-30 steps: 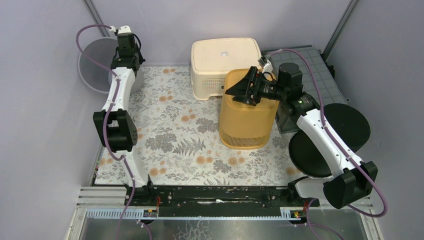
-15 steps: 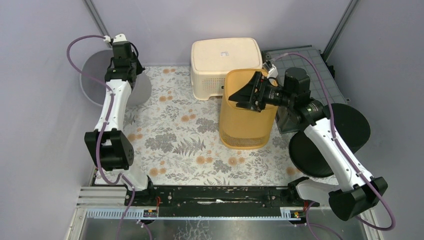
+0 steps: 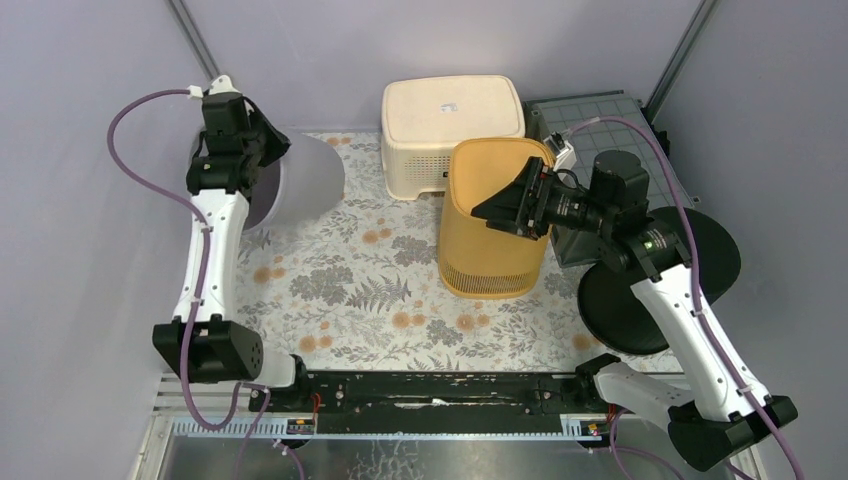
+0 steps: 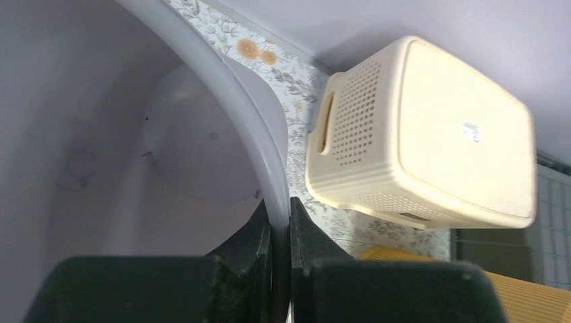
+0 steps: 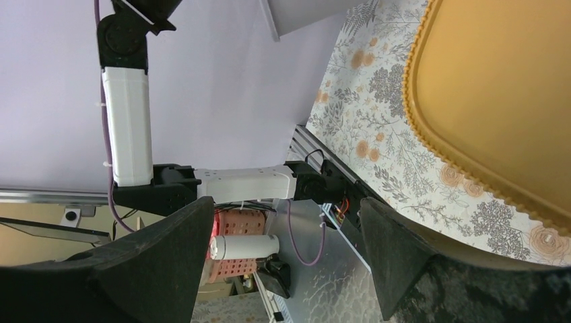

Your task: Turn the large container upside down

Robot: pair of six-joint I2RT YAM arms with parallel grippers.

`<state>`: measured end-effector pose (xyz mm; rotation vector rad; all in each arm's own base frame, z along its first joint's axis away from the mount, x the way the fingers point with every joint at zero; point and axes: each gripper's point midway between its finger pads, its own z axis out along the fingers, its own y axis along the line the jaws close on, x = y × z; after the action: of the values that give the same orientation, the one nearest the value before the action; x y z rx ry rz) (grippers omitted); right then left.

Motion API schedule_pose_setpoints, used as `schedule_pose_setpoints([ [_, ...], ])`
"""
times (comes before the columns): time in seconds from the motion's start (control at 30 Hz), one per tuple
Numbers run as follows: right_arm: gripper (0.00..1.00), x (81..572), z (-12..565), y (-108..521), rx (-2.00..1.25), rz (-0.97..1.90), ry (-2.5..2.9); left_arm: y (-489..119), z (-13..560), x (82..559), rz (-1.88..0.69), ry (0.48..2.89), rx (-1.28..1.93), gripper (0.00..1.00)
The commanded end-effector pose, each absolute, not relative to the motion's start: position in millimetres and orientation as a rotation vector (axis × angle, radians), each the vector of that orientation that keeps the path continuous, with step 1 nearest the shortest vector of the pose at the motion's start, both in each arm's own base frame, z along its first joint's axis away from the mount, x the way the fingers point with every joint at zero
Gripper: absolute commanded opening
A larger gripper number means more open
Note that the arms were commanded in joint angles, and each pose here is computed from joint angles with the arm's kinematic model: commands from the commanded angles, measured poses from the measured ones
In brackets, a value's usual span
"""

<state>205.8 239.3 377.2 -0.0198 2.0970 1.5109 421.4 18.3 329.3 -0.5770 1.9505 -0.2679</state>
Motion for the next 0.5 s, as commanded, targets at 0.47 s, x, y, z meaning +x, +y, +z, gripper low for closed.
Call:
schedule_pose_setpoints([
  [0.47,0.86,191,402,233,-0.073,1.488,2.043,-36,486,382,-0.859,1.513,-0.477,0.0],
])
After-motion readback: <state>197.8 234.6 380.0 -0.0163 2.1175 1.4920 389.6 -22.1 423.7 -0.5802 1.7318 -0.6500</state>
